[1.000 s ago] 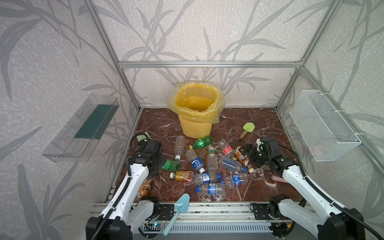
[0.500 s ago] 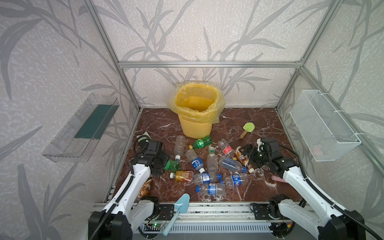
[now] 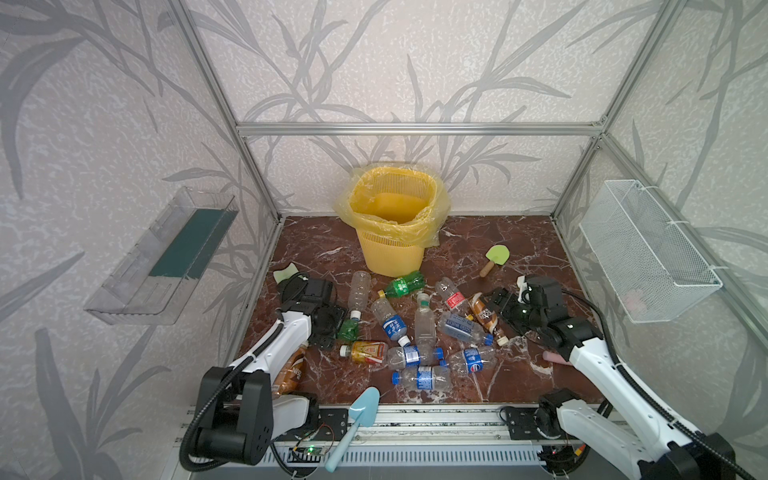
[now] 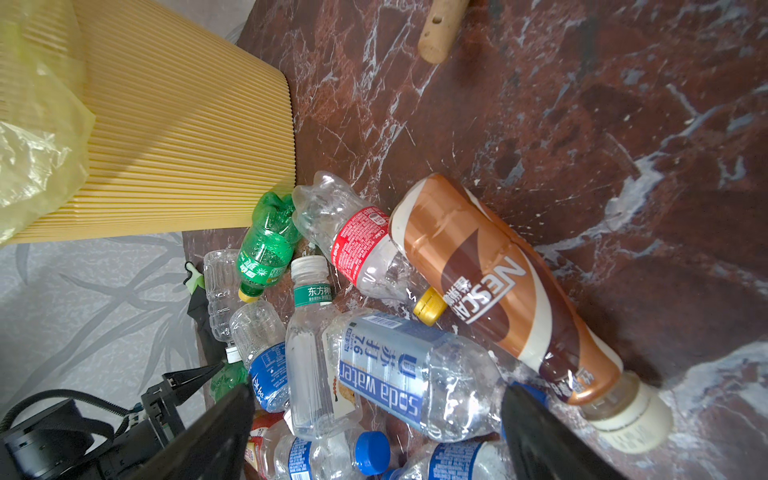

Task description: Throw the plastic bottles in the bin

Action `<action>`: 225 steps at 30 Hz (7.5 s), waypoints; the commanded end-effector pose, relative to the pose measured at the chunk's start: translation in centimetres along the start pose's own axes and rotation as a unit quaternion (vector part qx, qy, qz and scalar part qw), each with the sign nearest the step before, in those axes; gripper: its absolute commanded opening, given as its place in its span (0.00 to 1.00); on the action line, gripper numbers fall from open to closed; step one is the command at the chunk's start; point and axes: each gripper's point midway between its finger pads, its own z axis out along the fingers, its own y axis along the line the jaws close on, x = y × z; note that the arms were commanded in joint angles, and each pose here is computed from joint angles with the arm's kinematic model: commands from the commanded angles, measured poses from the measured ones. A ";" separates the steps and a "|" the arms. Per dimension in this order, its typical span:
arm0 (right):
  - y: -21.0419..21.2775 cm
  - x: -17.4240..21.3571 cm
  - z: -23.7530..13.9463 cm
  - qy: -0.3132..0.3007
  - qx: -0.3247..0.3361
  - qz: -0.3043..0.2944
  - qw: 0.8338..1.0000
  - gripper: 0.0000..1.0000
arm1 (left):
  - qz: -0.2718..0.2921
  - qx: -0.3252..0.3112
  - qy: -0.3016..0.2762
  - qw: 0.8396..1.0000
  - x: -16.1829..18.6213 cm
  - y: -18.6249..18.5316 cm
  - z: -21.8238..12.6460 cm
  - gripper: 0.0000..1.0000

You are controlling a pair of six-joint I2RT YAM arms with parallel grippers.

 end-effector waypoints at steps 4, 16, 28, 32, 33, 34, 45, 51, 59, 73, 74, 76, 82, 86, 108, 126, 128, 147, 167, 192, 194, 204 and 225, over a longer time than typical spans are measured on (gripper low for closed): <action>-0.9 0.6 0.0 0.004 0.015 0.002 1.000 0.92 | 0.005 -0.021 0.019 1.000 0.4 0.6 1.5 0.76; -0.8 0.3 -0.2 -0.001 0.015 -0.004 1.000 0.90 | 0.066 0.004 -0.013 0.998 -0.1 1.1 -1.4 0.58; -0.7 0.1 0.2 0.002 0.018 -0.005 1.000 0.89 | 0.155 0.128 -0.089 0.975 -1.0 -1.8 -7.4 0.56; -0.4 -0.2 0.0 -0.003 0.016 -0.006 1.000 0.89 | 0.199 0.242 -0.087 0.946 0.0 -8.6 -14.0 0.56; -0.3 -0.2 0.0 -0.004 0.014 -0.006 1.000 0.89 | 0.207 0.268 -0.089 0.937 0.2 -10.7 -16.0 0.56; -0.1 -0.3 -0.1 -0.005 0.013 -0.006 1.000 0.89 | 0.219 0.298 -0.092 0.924 0.5 -13.3 -18.6 0.56; 1.1 -1.5 -2.3 -0.032 0.011 -0.018 0.999 0.92 | 0.293 0.361 -0.088 0.881 1.3 -30.9 -31.4 0.88; -0.8 -0.5 -1.9 -0.026 0.028 -0.015 0.999 0.94 | 0.256 0.326 -0.163 0.895 -1.9 -21.6 -28.4 0.99; -2.0 0.2 -0.7 -0.009 0.042 -0.019 0.999 0.93 | 0.261 0.267 -0.155 0.915 -1.3 -10.7 -21.0 0.99; -3.2 -0.2 -0.4 -0.006 0.085 -0.075 0.994 0.91 | 0.253 0.259 -0.108 0.926 0.0 -8.0 -14.9 0.97; -3.3 -0.2 -0.3 -0.001 0.089 -0.085 0.992 0.91 | 0.253 0.257 -0.104 0.927 0.0 -7.9 -14.7 0.97; -3.5 -0.1 0.1 0.011 0.098 -0.101 0.990 0.90 | 0.254 0.254 -0.097 0.928 0.2 -7.9 -14.3 0.97; -3.8 -0.3 1.6 0.035 0.113 -0.149 0.982 0.88 | 0.254 0.252 -0.083 0.930 0.4 -7.9 -13.4 0.97; -3.9 -0.4 2.9 0.056 0.122 -0.173 0.976 0.84 | 0.253 0.252 -0.073 0.931 0.7 -7.8 -12.9 0.97; -7.0 -0.4 7.8 0.124 0.209 -0.189 0.951 0.75 | 0.253 0.246 -0.050 0.934 1.3 -7.2 -11.6 0.97; -7.5 -2.2 4.3 0.059 0.213 -0.128 0.967 0.56 | 0.253 0.245 -0.048 0.935 1.3 -7.4 -11.6 0.96; -7.3 -2.0 3.5 0.053 0.202 -0.116 0.971 0.56 | 0.252 0.246 -0.048 0.935 1.3 -7.5 -11.6 0.96; 12.5 -6.2 -3.0 -0.011 -0.176 -0.023 0.984 0.55 | 0.256 0.250 -0.042 0.933 1.4 -8.5 -12.2 0.96; 14.1 -8.6 -0.2 -0.019 -0.153 0.012 0.988 0.86 | 0.254 0.245 -0.090 0.931 0.2 -7.7 -13.8 0.96; 2.5 -1.5 1.5 0.020 -0.021 -0.034 0.999 0.78 | 0.273 0.203 -0.045 0.939 0.8 -6.2 -8.2 0.96; 2.3 -1.4 1.6 0.022 -0.021 -0.033 0.999 0.78 | 0.275 0.210 -0.046 0.937 0.7 -6.9 -7.5 0.96; 2.1 -0.8 1.5 0.025 -0.025 -0.032 0.999 0.78 | 0.345 0.183 -0.099 0.915 -0.7 -10.0 -4.4 0.94; 1.9 -0.7 0.6 0.016 -0.022 -0.042 0.999 0.75 | 0.381 0.115 -0.097 0.912 -1.6 -15.9 0.8 0.94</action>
